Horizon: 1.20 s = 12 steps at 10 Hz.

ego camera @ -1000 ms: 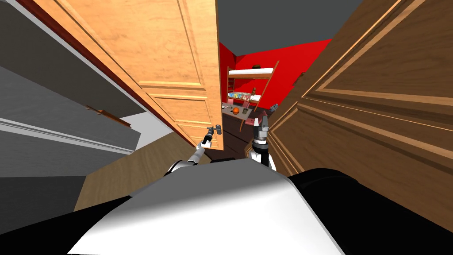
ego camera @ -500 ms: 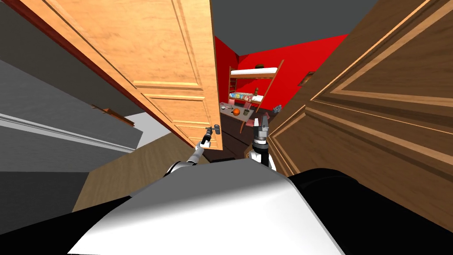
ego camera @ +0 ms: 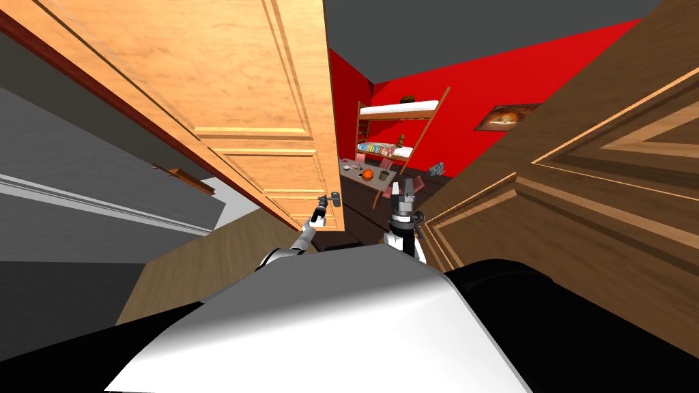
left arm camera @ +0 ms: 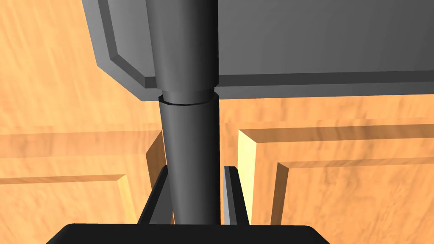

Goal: Push the door open

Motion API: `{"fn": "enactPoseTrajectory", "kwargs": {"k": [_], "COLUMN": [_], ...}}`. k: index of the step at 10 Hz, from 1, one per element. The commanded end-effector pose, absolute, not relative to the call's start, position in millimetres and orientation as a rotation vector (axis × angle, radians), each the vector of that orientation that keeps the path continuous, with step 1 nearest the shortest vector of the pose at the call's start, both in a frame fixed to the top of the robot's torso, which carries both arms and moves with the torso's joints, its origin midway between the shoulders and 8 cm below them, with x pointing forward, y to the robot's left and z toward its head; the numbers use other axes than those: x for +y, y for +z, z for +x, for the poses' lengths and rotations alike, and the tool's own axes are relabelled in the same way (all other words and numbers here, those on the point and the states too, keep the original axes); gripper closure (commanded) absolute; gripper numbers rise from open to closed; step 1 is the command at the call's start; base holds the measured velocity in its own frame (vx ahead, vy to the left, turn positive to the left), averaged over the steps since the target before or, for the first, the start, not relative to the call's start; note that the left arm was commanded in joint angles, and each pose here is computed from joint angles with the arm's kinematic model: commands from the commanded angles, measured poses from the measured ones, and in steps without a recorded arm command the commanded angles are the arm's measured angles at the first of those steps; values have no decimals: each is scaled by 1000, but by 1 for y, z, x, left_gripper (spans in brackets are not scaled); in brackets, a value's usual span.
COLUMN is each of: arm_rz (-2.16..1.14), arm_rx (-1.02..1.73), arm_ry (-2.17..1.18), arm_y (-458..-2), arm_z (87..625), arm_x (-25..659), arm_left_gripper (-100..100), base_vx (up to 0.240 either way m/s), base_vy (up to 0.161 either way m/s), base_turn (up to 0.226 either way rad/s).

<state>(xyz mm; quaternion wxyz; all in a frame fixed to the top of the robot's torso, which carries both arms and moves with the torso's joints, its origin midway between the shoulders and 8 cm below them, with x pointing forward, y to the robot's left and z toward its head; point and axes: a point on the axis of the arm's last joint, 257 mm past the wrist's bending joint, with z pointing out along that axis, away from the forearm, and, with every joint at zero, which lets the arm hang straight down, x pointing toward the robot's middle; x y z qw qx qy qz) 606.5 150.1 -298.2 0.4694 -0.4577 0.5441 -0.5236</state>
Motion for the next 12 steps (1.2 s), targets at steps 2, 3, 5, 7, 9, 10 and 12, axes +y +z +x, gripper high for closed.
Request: {"fn": "enactPoseTrajectory", "kwargs": {"k": [2, 3, 5, 7, 9, 10, 12], "arm_rz": [-1126, -1137, -1152, -1159, -1150, -1148, -1144], "arm_rx": [1300, 1292, 1284, 1282, 1273, 1272, 1267], "arm_ry": [-1263, -1265, -1273, -1271, -1249, -1244, -1233], "arm_y": [-291, -292, -292, -293, -292, -292, -292], "arm_z": [611, 610, 609, 608, 614, 615, 619], "arm_x": [163, 157, 147, 149, 163, 166, 171], "arm_left_gripper": [100, 100, 100, 100, 100, 100, 100], "base_vx": [165, 157, 134, 57, 96, 125, 136], "base_vy": [-74, -123, -161, -128, 58, 59, 23], "base_turn": [88, 148, 123, 90, 38, -1, 32]}}
